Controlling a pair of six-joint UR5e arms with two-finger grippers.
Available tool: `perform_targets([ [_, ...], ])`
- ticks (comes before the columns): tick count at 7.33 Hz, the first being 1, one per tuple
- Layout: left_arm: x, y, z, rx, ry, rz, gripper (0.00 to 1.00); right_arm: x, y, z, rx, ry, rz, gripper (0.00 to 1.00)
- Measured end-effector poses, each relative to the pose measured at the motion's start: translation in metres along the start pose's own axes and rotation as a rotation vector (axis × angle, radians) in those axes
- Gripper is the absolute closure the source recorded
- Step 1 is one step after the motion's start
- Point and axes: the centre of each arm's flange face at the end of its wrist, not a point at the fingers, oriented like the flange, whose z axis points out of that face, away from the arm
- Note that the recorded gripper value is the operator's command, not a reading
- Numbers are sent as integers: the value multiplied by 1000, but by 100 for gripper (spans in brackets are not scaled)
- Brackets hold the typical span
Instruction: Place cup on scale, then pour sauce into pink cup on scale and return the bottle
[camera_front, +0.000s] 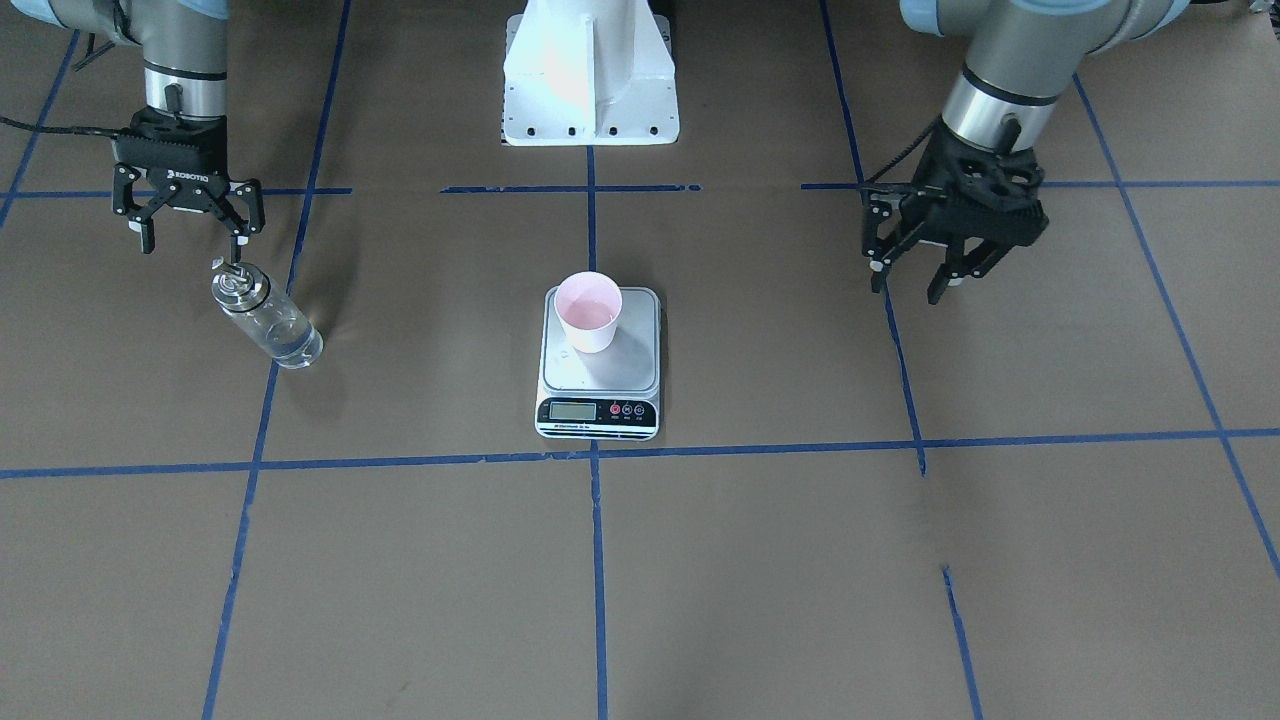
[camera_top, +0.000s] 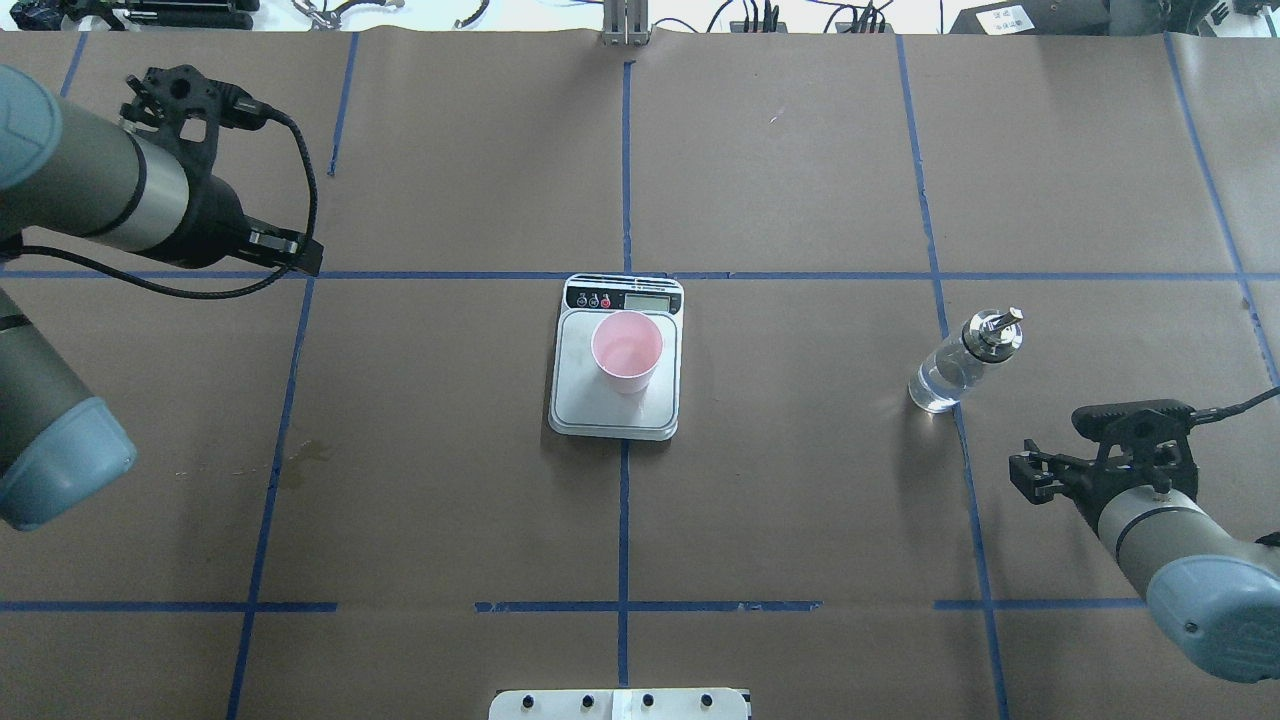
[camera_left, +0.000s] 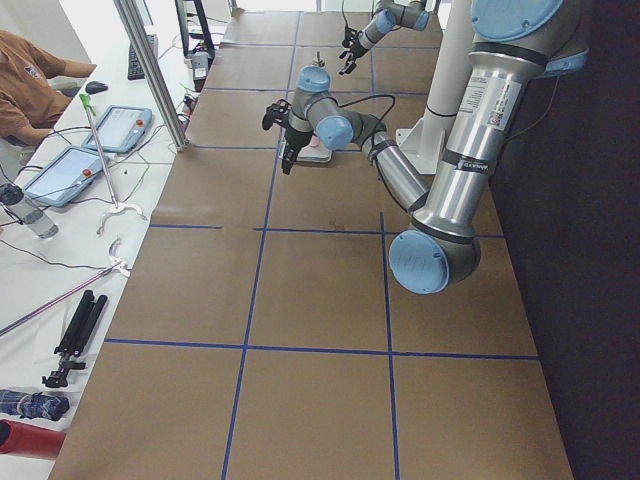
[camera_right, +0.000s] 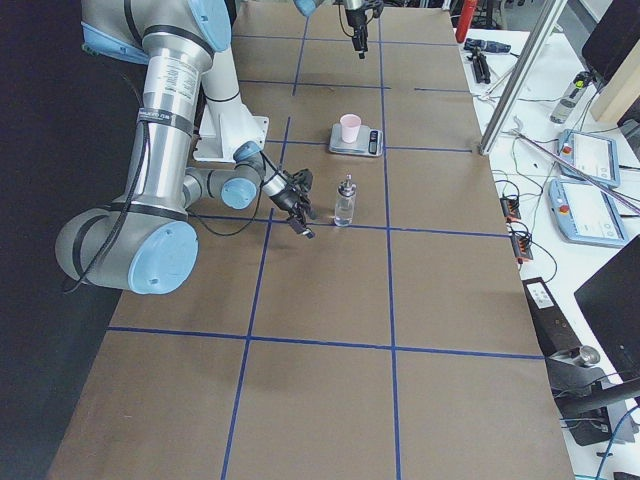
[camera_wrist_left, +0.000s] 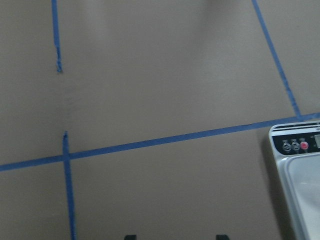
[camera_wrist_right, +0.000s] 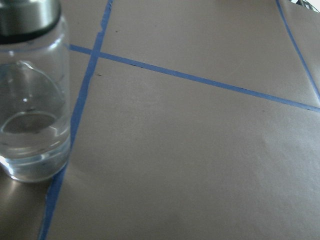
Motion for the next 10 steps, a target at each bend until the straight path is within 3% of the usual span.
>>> perform_targets([
  [3, -120, -34, -11, -31, -46, 120, 34, 51, -36, 18, -136, 13, -155, 0],
  [5, -201, -42, -19, -65, -40, 134, 34, 109, -71, 34, -236, -71, -160, 0],
  [7, -286, -27, -33, -87, -42, 131, 32, 200, -116, 45, -308, -203, -93, 0],
  [8, -339, -11, -32, -117, -46, 150, 0, 251, -145, 51, -345, -252, -83, 0],
  [10, -430, 15, -48, -133, -79, 108, 0, 308, -224, 49, -452, -263, -165, 0],
])
